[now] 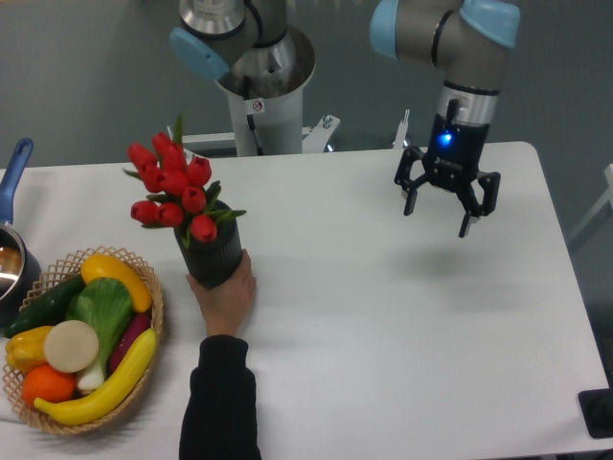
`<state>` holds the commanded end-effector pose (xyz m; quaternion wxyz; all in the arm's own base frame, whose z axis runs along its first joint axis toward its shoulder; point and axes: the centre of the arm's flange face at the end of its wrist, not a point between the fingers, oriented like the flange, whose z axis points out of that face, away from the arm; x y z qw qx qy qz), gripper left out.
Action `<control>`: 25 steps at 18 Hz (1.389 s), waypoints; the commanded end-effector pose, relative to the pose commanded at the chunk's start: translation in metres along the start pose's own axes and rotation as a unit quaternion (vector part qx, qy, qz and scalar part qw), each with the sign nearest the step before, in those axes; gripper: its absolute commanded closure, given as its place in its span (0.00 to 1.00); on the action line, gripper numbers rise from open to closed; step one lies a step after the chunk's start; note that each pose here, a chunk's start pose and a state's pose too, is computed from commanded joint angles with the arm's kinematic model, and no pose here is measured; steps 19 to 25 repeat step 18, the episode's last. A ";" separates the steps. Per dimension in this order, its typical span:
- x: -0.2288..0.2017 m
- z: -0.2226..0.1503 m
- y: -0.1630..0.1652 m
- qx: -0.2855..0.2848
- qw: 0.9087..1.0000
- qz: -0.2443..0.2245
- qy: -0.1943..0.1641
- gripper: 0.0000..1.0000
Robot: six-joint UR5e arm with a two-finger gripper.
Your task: Insert the flowers into the vase
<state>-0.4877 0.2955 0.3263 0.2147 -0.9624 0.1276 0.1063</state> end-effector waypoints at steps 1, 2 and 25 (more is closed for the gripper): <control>-0.005 0.002 -0.005 -0.014 1.000 0.005 0.006 0.00; -0.010 0.006 -0.011 -0.033 0.999 0.009 0.018 0.00; -0.056 0.028 -0.051 -0.140 0.988 0.040 0.057 0.00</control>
